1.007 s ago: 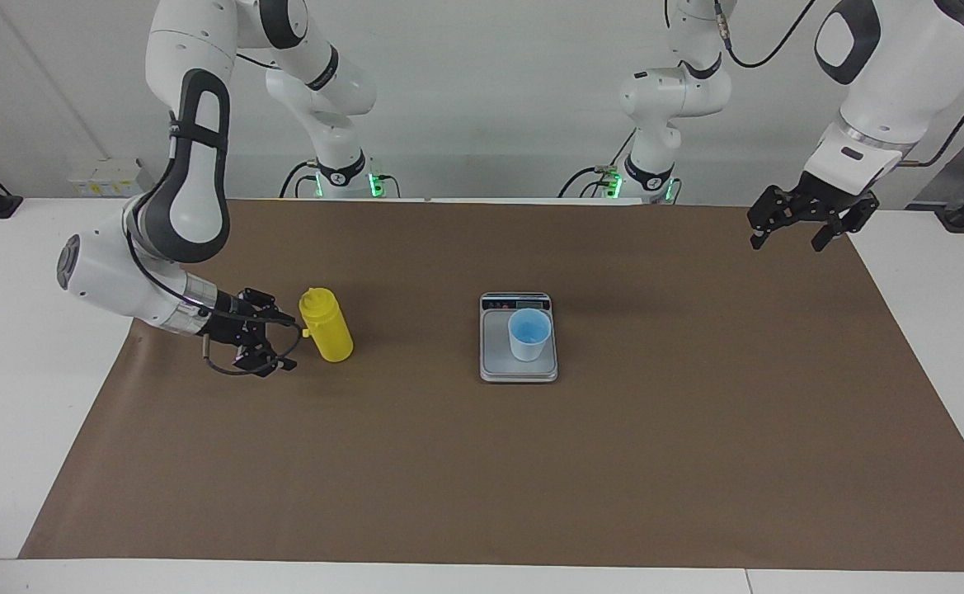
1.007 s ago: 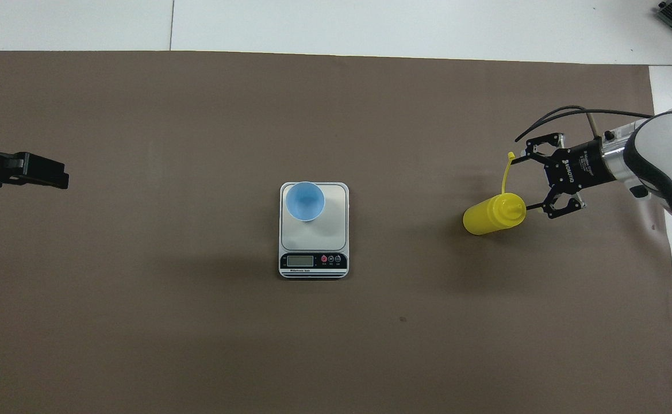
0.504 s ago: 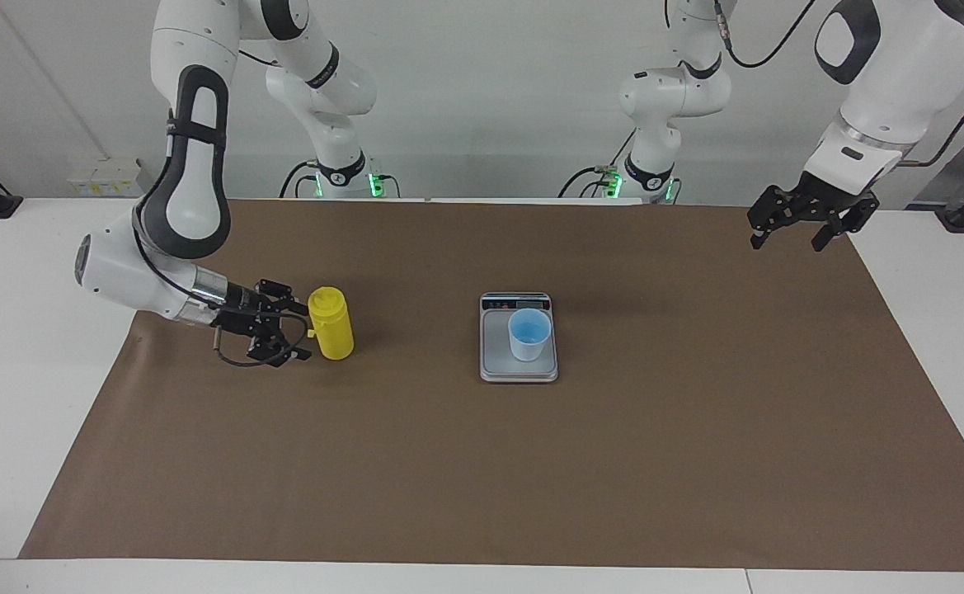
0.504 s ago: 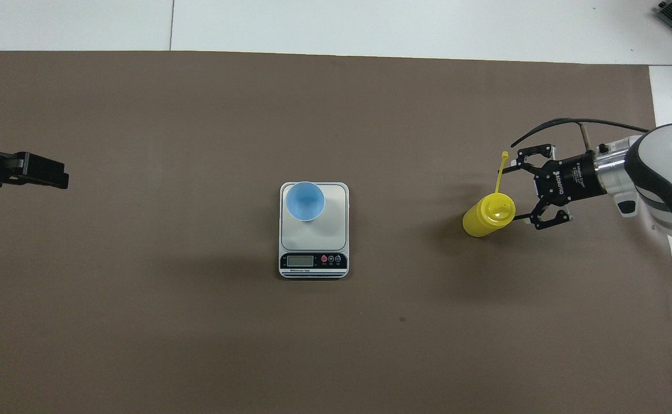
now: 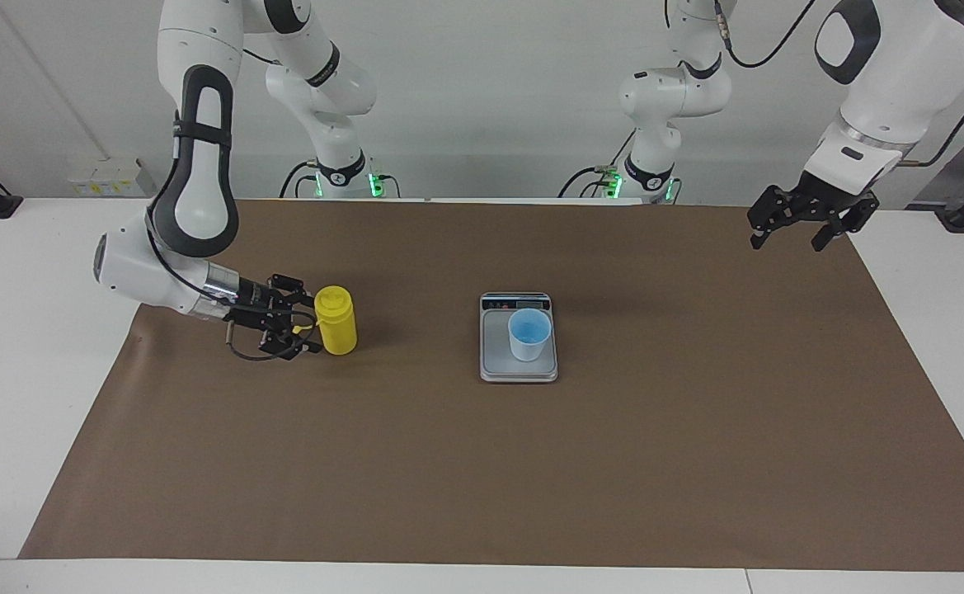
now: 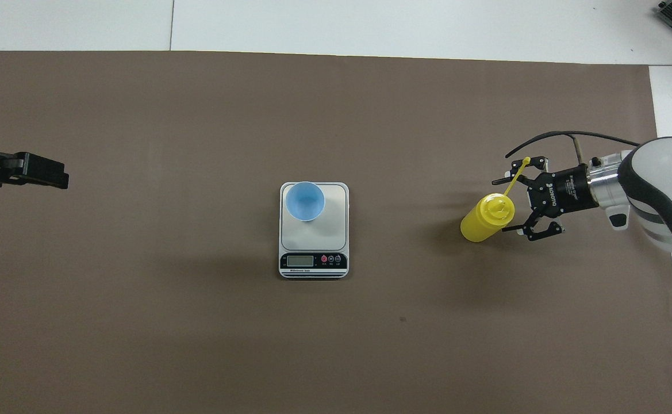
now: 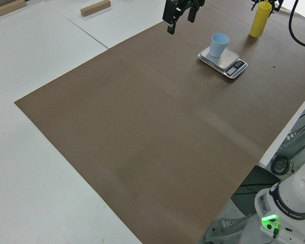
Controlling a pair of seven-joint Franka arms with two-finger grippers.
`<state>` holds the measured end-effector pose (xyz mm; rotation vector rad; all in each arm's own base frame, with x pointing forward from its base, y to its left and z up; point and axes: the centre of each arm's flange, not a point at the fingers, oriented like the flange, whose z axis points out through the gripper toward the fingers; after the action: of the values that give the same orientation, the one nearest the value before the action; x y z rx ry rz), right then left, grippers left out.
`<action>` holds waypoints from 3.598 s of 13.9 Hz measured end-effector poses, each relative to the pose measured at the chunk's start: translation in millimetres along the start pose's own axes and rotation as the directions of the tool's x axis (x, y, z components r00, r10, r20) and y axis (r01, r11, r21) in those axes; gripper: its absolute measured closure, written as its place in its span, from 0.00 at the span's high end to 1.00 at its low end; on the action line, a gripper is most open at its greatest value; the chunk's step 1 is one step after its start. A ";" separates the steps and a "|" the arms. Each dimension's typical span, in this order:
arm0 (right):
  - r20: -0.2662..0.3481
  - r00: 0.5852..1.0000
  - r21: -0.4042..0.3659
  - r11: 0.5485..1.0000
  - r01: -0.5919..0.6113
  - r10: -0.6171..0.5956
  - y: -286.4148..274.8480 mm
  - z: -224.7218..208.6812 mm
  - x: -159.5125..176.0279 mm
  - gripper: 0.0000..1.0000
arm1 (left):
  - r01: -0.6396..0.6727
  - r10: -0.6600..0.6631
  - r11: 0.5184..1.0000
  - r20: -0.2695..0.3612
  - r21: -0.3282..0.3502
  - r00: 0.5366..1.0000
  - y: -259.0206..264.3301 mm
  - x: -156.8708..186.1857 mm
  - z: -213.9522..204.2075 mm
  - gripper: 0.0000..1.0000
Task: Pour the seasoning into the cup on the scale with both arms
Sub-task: 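Reach the right gripper to the yellow bottle and grasp it, then lift the yellow bottle with the right gripper toward the blue cup, then tilt the bottle nozzle down into the cup with the right gripper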
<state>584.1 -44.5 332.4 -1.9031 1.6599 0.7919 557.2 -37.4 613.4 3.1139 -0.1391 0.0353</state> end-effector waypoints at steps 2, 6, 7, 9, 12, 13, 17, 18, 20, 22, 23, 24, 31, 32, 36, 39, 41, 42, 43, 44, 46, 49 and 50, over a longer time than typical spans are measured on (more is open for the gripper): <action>0.003 1.000 -0.007 1.000 0.024 -0.024 6.5 3.1 1.8 1.00 | 0.000 0.000 1.000 0.000 0.000 1.000 0.0 0.0 -0.1 1.00; 0.006 0.999 -0.019 0.999 0.039 -0.039 10.8 8.8 -0.7 1.00 | 0.000 0.000 1.000 0.000 0.000 1.000 0.0 -0.1 -0.1 1.00; 0.007 0.999 -0.026 0.999 0.045 -0.045 10.3 12.7 -4.5 1.00 | 0.000 0.000 1.000 0.000 0.000 1.000 0.0 -0.1 -0.1 1.00; 0.005 0.998 -0.038 0.998 0.057 -0.057 9.3 20.3 -11.7 1.00 | 0.000 0.000 1.000 0.000 0.000 1.000 0.0 -0.1 -0.1 1.00; 0.003 0.998 -0.045 0.997 0.068 -0.068 8.0 25.9 -18.0 0.77 | 0.000 0.000 1.000 0.000 0.000 1.000 0.0 -0.1 -0.1 1.00; 0.001 0.998 -0.044 0.997 0.070 -0.070 7.5 26.4 -19.3 0.66 | 0.000 0.000 1.000 0.000 0.000 1.000 0.0 -0.1 -0.1 1.00; -0.060 0.997 0.013 0.999 0.041 -0.040 -4.0 26.8 -39.3 0.63 | 0.000 0.000 1.000 0.000 0.000 1.000 0.0 -0.1 -0.2 1.00; -0.087 0.996 0.045 0.999 0.027 -0.023 -9.5 26.2 -53.2 0.63 | 0.000 0.000 1.000 0.000 0.000 1.000 -0.1 -0.1 -0.2 1.00; -0.133 0.991 0.119 0.993 0.008 0.008 -19.5 26.1 -88.7 0.63 | 0.000 0.000 1.000 0.000 0.000 1.000 -0.1 -0.1 -0.2 1.00; -0.157 0.987 0.174 0.985 0.002 0.026 -24.7 26.4 -117.5 0.61 | 0.000 0.000 1.000 0.000 0.000 1.000 -0.1 -0.1 -0.2 1.00; -0.167 0.986 0.201 0.980 0.005 0.029 -26.6 24.6 -125.9 0.56 | 0.000 0.000 1.000 0.000 0.000 1.000 -0.1 -0.1 -0.2 1.00; -0.175 0.984 0.226 0.974 0.008 0.033 -28.4 23.1 -132.9 0.50 | 0.000 0.000 1.000 0.000 0.000 1.000 -0.1 -0.1 -0.2 1.00; -0.271 0.959 0.445 0.894 0.045 0.087 -43.1 59.8 -230.0 0.48 | 0.000 0.000 1.000 0.000 0.000 1.000 -0.1 -0.2 -0.2 1.00; -0.305 0.950 0.458 0.885 0.089 0.063 -43.1 67.9 -244.3 0.48 | 0.000 0.000 1.000 0.000 0.000 1.000 -0.1 -0.2 -0.2 1.00; -0.515 0.846 0.339 0.873 0.350 -0.139 -39.4 106.9 -283.3 0.48 | 0.000 0.000 1.000 0.000 0.000 1.000 -0.1 -0.2 -0.2 1.00; -0.630 0.744 0.244 0.852 0.463 -0.224 -37.7 135.8 -295.7 0.48 | 0.000 0.000 1.000 0.000 0.000 1.000 -0.1 -0.2 -0.2 1.00; -0.682 0.679 0.195 0.827 0.527 -0.272 -36.4 148.9 -301.8 0.48 | 0.000 0.000 1.000 0.000 0.000 1.000 -0.1 -0.2 -0.2 1.00; -0.706 0.644 0.165 0.815 0.555 -0.295 -34.8 158.0 -304.9 0.48 | 0.000 0.000 1.000 0.000 0.000 1.000 -0.1 -0.2 -0.2 1.00; -0.728 0.612 0.140 0.807 0.574 -0.308 -32.9 168.5 -307.5 0.48 | 0.000 0.000 1.000 0.000 0.000 1.000 -0.1 -0.2 -0.2 1.00; -0.748 0.588 0.129 0.801 0.585 -0.309 -32.0 177.7 -309.9 0.48 | 0.000 0.000 1.000 0.000 0.000 1.000 -0.1 -0.2 -0.2 1.00; -0.765 0.577 0.142 0.797 0.587 -0.288 -35.1 183.8 -313.1 0.48 | 0.000 0.000 1.000 0.000 0.000 1.000 -0.1 -0.2 -0.2 1.00; -0.794 0.535 0.131 0.779 0.614 -0.289 -38.8 183.8 -315.1 0.48 | 0.000 0.000 1.000 0.000 0.000 1.000 -0.1 -0.2 -0.3 1.00; -0.807 0.510 0.111 0.771 0.627 -0.299 -38.6 187.6 -313.2 0.48 | 0.000 0.000 1.000 0.000 0.000 1.000 -0.1 -0.2 -0.3 1.00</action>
<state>573.5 312.2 418.5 -2.3438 1.3666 -0.6533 557.0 -37.3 613.6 3.1140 -0.1388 0.0354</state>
